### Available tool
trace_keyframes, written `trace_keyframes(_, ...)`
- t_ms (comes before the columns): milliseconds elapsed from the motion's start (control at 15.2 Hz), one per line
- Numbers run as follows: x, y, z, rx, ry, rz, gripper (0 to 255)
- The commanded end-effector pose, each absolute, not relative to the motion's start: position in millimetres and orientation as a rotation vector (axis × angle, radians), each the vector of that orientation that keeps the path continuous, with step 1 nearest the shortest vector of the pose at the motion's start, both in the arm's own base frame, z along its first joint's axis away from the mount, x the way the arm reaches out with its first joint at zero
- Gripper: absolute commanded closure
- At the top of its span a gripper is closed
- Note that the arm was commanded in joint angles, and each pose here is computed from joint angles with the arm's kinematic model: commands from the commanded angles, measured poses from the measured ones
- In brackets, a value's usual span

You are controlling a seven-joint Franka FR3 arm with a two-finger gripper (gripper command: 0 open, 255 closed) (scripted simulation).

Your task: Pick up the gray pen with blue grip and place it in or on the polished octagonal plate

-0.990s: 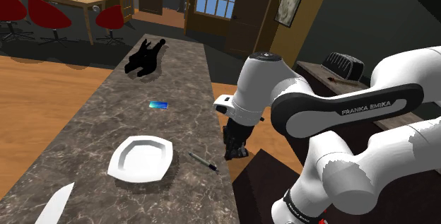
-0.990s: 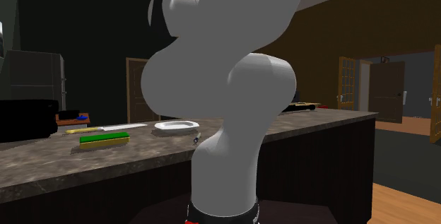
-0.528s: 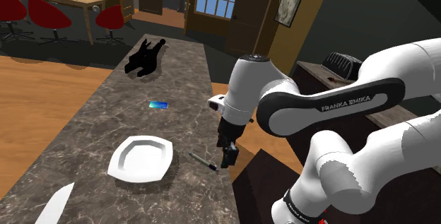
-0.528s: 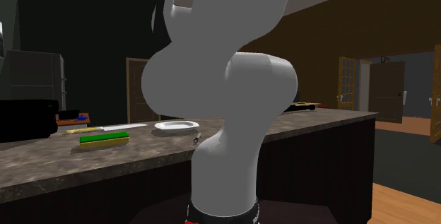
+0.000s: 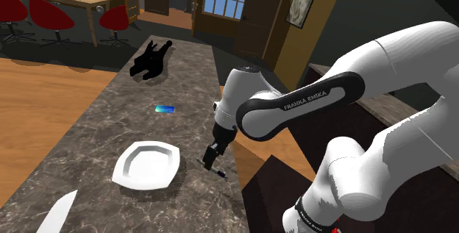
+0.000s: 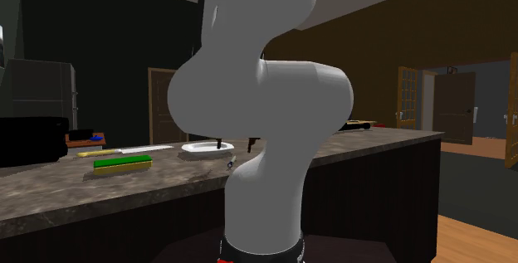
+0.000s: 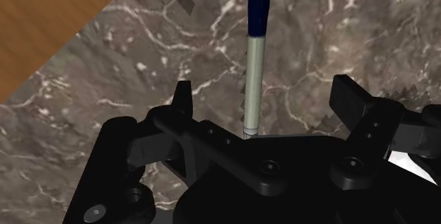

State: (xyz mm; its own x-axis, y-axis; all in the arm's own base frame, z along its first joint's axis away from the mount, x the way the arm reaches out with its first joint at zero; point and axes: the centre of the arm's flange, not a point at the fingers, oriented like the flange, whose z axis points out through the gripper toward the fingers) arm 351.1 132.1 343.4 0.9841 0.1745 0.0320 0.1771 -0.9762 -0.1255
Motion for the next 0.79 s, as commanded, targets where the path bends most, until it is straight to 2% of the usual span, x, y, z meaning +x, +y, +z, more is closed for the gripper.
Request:
trace_keyframes(0,354,134,333,-3.002,-0.245,-0.033,0)
trace_keyframes(726,354,137,314,-3.002,-0.245,-0.033,0)
